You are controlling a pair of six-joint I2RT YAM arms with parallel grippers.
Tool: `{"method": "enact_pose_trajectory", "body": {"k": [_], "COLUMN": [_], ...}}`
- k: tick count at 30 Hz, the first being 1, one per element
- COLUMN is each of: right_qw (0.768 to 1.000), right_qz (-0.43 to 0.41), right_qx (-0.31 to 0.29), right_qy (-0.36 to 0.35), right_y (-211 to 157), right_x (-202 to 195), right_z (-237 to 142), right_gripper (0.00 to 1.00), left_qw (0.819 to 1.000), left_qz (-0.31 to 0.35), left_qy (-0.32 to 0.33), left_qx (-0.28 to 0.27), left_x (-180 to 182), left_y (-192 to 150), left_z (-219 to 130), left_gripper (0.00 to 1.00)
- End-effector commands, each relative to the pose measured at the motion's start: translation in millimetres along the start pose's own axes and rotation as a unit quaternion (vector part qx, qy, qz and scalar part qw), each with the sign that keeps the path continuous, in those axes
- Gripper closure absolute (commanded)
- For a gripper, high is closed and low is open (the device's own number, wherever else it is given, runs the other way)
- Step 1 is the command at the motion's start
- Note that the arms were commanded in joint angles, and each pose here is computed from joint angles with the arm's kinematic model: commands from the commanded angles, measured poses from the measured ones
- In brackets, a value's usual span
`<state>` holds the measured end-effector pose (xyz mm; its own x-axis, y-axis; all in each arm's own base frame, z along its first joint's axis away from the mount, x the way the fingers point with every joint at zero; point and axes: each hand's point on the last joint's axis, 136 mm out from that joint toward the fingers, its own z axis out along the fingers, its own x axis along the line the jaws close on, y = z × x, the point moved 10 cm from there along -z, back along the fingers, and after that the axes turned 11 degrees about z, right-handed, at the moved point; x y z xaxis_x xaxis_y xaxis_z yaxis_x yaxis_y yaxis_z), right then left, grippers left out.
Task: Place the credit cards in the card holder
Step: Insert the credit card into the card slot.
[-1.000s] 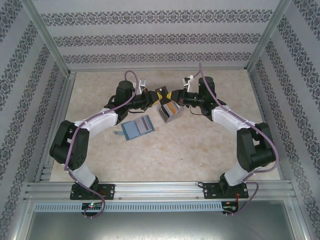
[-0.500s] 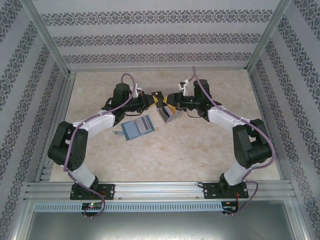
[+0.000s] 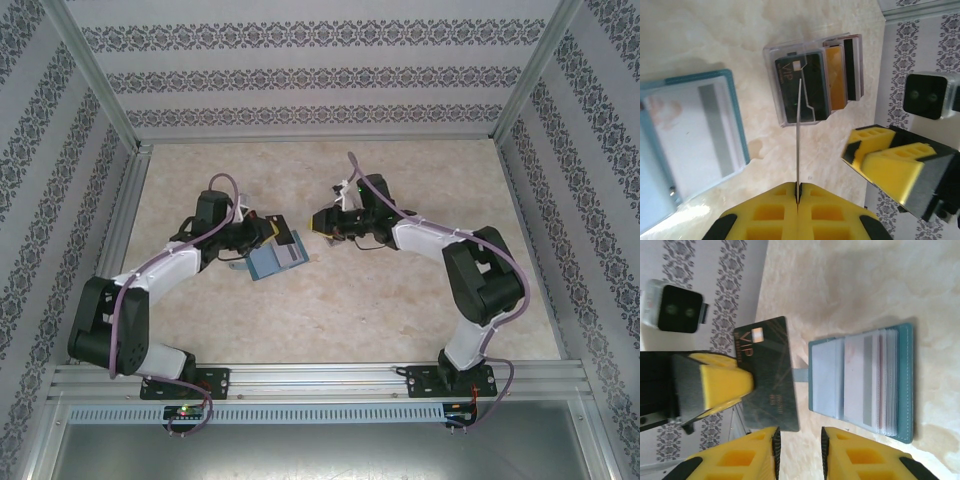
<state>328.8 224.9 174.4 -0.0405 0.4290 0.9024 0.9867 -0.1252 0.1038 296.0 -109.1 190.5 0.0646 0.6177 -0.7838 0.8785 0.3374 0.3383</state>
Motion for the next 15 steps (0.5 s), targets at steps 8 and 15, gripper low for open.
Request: {"method": "enact_pose_trajectory", "body": {"k": [8,15], "right_qw": [0.999,0.998], "right_qz": [-0.006,0.001], "right_qx": [0.032,0.036], "right_qy": [-0.028,-0.049], "right_y": [-7,-4], "right_x": [-14,-22], "right_z": [45,54], "right_gripper": [0.7,0.71], "left_qw": [0.998,0.998], "left_qz": [0.013,0.006], "left_qy": [0.055,0.045], "left_qx": [0.034,0.036], "left_x": [26,50], "left_y": [-28,-32], "left_z": [-12,1], "left_gripper": [1.0,1.0]}}
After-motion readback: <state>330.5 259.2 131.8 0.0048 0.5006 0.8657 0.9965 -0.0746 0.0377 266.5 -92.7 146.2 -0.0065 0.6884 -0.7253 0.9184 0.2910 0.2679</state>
